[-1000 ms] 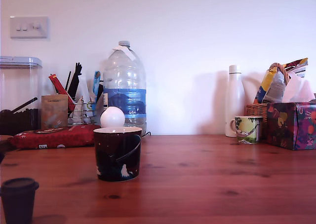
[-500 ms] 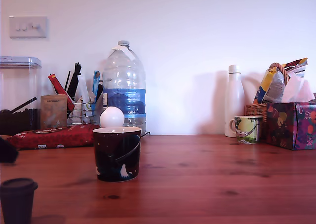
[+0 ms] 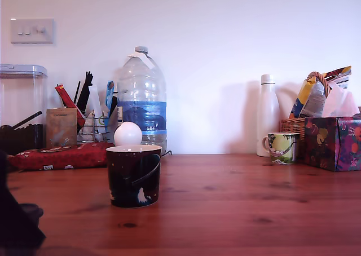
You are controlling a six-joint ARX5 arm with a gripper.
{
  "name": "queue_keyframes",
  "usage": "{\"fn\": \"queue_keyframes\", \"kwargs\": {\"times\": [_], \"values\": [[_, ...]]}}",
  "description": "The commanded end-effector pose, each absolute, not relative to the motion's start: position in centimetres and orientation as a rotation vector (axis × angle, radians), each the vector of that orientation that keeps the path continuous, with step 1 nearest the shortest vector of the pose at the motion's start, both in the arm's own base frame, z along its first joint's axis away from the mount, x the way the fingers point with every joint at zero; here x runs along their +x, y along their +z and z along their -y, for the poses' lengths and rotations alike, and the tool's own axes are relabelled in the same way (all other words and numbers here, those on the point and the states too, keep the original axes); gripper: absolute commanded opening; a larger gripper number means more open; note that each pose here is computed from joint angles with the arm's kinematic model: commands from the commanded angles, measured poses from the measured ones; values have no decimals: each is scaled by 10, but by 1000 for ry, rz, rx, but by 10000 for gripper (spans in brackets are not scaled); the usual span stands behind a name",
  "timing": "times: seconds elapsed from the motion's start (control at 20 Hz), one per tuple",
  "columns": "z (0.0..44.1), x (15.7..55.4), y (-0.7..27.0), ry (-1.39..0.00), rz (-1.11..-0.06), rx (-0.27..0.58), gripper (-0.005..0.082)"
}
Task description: Pick up the coffee capsules from the table one by one and drop them inside the nearest coffee cup
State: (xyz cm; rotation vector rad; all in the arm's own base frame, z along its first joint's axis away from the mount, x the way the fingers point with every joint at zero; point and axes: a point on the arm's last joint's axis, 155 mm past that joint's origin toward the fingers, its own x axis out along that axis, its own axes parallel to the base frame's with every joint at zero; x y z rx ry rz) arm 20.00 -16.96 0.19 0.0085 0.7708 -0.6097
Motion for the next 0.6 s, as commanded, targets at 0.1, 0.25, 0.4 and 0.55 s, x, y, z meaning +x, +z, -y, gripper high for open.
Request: {"fn": "queue_keyframes", "kwargs": {"times": [0.1, 0.25, 0.4, 0.55], "values": [[170, 199, -10, -607, -819, 38, 742], [169, 199, -14, -602, -837, 44, 677], [169, 199, -14, -602, -837, 44, 460], [170, 199, -13, -603, -835, 43, 239]]}}
